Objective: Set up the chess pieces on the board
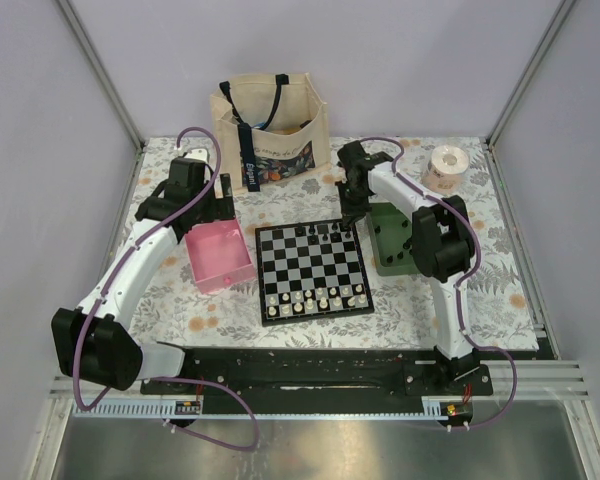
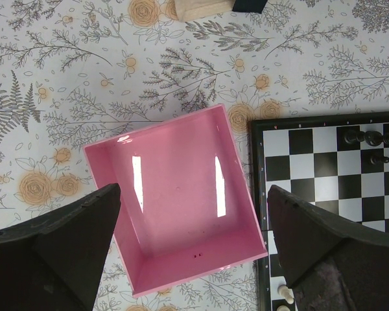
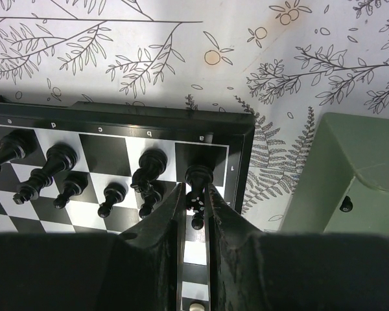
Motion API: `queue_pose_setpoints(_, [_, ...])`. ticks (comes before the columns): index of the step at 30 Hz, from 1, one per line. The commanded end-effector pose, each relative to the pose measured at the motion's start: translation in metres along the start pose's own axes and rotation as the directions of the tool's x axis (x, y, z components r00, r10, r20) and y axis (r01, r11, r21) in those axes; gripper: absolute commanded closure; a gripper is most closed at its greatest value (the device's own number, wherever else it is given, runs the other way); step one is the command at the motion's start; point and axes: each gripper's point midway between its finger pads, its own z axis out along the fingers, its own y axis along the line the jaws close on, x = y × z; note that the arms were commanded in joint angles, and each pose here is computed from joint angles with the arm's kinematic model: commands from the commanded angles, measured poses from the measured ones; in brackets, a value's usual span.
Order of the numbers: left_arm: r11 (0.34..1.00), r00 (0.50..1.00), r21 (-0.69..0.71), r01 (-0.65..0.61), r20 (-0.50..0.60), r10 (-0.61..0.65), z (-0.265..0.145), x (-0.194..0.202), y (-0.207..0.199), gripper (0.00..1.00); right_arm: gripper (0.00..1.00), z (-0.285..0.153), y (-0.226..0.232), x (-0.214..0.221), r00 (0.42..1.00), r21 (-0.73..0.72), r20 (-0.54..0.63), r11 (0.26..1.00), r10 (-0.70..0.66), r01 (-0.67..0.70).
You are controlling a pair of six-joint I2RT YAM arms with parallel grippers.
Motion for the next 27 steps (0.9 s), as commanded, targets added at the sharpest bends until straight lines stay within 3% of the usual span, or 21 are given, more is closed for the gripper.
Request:
queue_pose_setpoints(1, [1.0, 0.998, 0.021, 0.001, 0.065, -0.003, -0.009, -0.014, -0.003, 0.01, 0.89, 0.009, 0.007, -0.001, 1.0, -0.003, 0.001, 1.0, -0.013, 0.013])
queue_pose_setpoints(10, [1.0, 0.998, 0.022, -0.001, 0.064, 0.0, -0.009, -0.014, -0.003, 0.01, 0.68, 0.004, 0.006, -0.011, 0.999, 0.009, 0.042, 1.0, -0.007, 0.007])
queue_pose_setpoints(21, [1.0, 0.998, 0.023, -0.003, 0.056, 0.001, -0.007, -0.012, -0.004, 0.01, 0.62, -0.05, 0.013, -0.048, 0.983, 0.003, 0.179, 1.0, -0.029, 0.029])
queue_pose_setpoints(27, [1.0, 0.999, 0.021, -0.003, 0.054, 0.002, -0.006, -0.012, -0.003, 0.01, 0.56, -0.107, -0.021, -0.058, 0.954, 0.064, 0.299, 0.998, -0.002, -0.018])
